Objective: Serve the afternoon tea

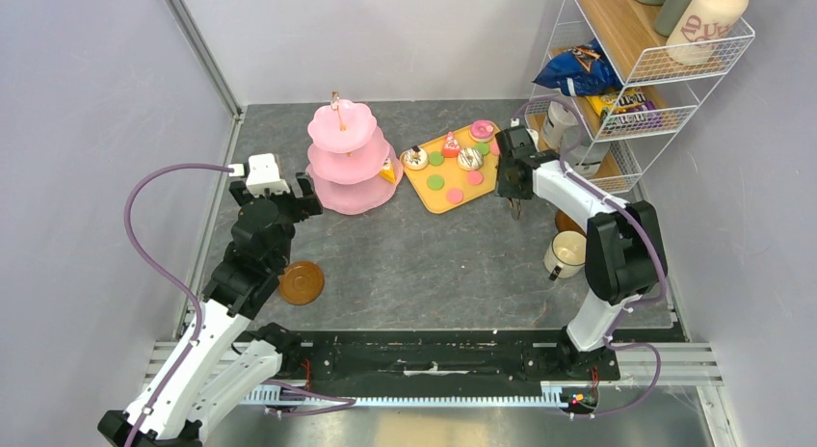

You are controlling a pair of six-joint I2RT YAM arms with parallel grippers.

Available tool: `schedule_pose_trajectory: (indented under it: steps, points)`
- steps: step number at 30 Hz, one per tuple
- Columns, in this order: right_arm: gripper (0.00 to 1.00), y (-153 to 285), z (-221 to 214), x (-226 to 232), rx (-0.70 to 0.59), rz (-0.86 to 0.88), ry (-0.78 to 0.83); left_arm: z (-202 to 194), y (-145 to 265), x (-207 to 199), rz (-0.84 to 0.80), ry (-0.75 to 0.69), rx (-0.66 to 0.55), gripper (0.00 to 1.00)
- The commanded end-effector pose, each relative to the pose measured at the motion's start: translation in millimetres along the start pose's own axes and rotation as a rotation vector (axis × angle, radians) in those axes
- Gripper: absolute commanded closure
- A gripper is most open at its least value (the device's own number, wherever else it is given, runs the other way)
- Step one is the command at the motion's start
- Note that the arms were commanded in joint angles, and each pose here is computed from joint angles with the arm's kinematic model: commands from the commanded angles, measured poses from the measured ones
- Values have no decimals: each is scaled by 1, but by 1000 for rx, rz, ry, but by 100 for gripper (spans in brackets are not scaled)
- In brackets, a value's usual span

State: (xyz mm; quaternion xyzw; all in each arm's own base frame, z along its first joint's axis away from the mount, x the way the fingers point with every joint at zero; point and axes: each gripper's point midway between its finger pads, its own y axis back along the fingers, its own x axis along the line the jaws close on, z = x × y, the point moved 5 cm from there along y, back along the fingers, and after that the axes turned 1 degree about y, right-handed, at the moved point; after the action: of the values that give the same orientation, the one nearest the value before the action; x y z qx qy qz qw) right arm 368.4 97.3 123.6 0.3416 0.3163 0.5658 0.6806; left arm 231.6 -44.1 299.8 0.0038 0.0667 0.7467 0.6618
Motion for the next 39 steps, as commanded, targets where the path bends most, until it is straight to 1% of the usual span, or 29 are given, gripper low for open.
schedule_pose_trajectory:
  steps: [1, 4, 5, 6, 7, 13, 18, 25, 31, 39]
  points:
    - [65, 29, 22, -3, -101, 30, -25, 8, -1, -3, -5, 49, -37, 6]
    - [65, 43, 23, -2, -117, 66, -15, 8, -2, -2, -4, 48, -36, 6]
    - [65, 49, 23, -1, -127, 84, -5, 16, 6, 1, -10, 70, -70, 6]
    - [65, 56, 24, 1, -143, 103, 9, 8, -2, -2, -4, 48, -36, 6]
    - [65, 61, 23, 4, -152, 122, 27, 8, -2, -3, -4, 48, -36, 6]
    - [65, 91, 15, 32, -201, 244, 163, 8, -2, -2, -1, 47, -34, 6]
    - [65, 106, 1, 59, -201, 336, 286, 7, -2, -2, 1, 45, -33, 6]
    - [65, 117, -27, 101, -135, 508, 476, 7, -2, -2, 3, 46, -33, 6]
    - [64, 119, -46, 148, -108, 682, 569, 7, -2, -2, 3, 46, -34, 6]
    - [64, 118, -54, 205, -107, 784, 655, 8, -2, -2, 2, 47, -35, 6]
